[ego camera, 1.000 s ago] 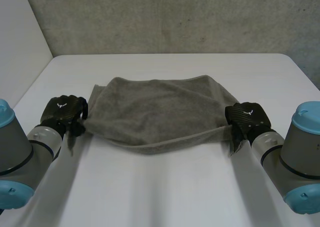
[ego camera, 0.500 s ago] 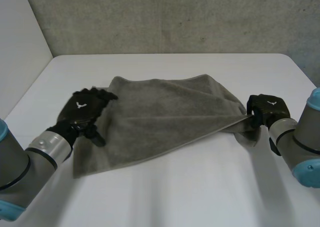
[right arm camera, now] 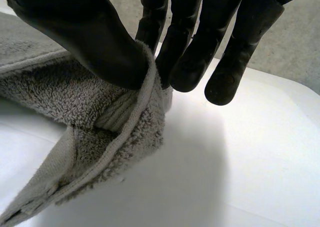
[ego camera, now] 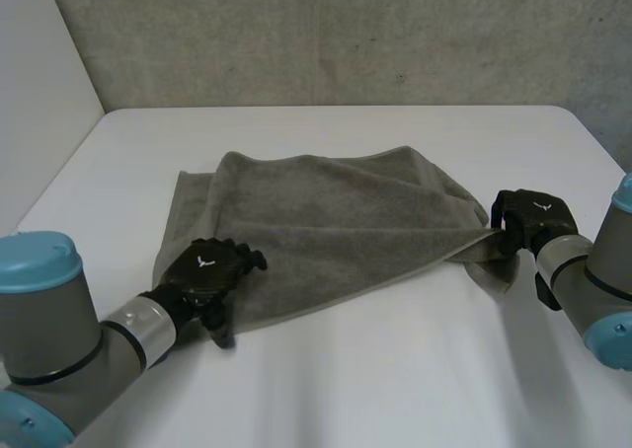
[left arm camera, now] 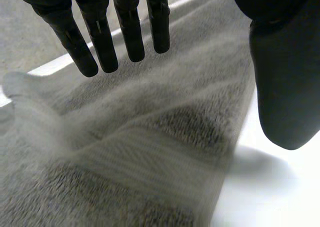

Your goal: Fold the towel.

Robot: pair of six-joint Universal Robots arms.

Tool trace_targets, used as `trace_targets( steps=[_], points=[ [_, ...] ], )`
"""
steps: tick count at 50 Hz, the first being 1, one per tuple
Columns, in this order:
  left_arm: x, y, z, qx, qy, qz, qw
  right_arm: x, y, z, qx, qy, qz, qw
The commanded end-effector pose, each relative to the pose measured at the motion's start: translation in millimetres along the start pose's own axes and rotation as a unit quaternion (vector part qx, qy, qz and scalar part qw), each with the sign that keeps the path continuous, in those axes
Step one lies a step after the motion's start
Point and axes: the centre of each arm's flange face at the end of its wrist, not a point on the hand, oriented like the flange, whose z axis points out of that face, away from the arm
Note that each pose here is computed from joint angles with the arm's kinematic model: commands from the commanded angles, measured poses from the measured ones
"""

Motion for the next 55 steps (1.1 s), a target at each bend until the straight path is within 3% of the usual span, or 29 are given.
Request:
trace_targets(
  steps=[1, 12, 29, 45, 55],
  points=[
    [-2, 6, 5, -0.013, -0.023, 0.014, 1.000, -3, 2, -2, -0.002, -0.006, -0.003, 1.000],
    [5, 13, 22, -0.020, -0.013, 0.018, 1.000, -3, 1, -3, -0.002, -0.006, -0.003, 1.000],
    [-10, 3, 41, 0.014, -0.069, 0.027, 0.997, -4, 1, -4, -0.001, -0.009, -0.005, 1.000],
    [-15, -1, 44, 0.021, -0.076, 0.029, 0.996, -4, 1, -5, -0.002, -0.010, -0.011, 1.000],
    [-27, -18, 30, 0.044, -0.094, 0.018, 0.994, -9, -32, -22, 0.047, -0.028, -0.058, 0.997]
  ],
)
